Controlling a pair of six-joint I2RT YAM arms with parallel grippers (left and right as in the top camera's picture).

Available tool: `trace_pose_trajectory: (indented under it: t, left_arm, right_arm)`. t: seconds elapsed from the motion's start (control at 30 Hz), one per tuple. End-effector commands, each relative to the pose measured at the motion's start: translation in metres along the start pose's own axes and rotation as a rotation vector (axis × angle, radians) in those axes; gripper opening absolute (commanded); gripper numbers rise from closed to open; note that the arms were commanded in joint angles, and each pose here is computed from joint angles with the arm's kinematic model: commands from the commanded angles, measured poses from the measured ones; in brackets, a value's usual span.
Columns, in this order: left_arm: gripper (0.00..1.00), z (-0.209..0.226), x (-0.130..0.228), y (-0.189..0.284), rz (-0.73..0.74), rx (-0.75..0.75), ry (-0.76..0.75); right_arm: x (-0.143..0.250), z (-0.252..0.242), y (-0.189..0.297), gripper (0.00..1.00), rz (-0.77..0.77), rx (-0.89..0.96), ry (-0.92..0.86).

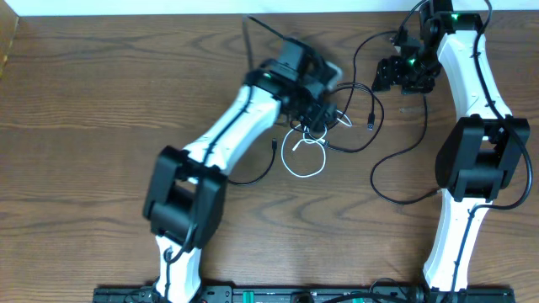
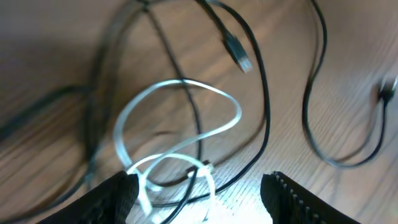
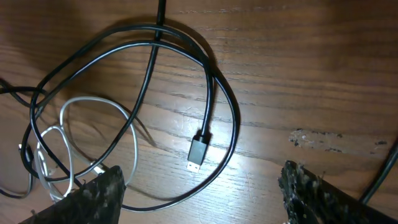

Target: Untangle cables

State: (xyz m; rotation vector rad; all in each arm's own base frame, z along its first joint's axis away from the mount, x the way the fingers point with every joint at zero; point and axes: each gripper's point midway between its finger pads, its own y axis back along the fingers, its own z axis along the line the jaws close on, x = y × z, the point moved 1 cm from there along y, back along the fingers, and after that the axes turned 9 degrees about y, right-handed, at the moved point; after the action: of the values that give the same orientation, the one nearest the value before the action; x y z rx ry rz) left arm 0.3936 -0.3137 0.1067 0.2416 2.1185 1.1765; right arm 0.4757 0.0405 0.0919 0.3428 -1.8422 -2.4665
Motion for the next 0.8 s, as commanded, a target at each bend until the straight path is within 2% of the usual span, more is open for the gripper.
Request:
trace_pose_trajectory:
  t: [0.0, 0.23, 0.43, 0.77]
  left_arm:
    - [0.69, -0.013, 0.007, -0.016, 0.03, 0.029, -0.157]
    - [0.7, 0.006, 0.007, -0.046, 0.025, -0.048, -0.187]
    - [0.71, 0.009, -0.005, -0.047, -0.023, -0.066, -0.204]
    - [0.71, 0.02, -0.003, -0.048, -0.012, -0.132, -0.203]
  right_arm:
    - [-0.003, 0.004, 0.015, 0.77, -0.032, 0.01, 0.021]
    - [-0.003, 0.004, 0.015, 0.77, -0.029, 0.01, 0.02]
    - [-0.002, 0.004, 0.015, 0.78, -0.028, 0.01, 0.027]
    - [-0.003, 0.004, 0.015, 0.8, -0.029, 0.01, 0.028]
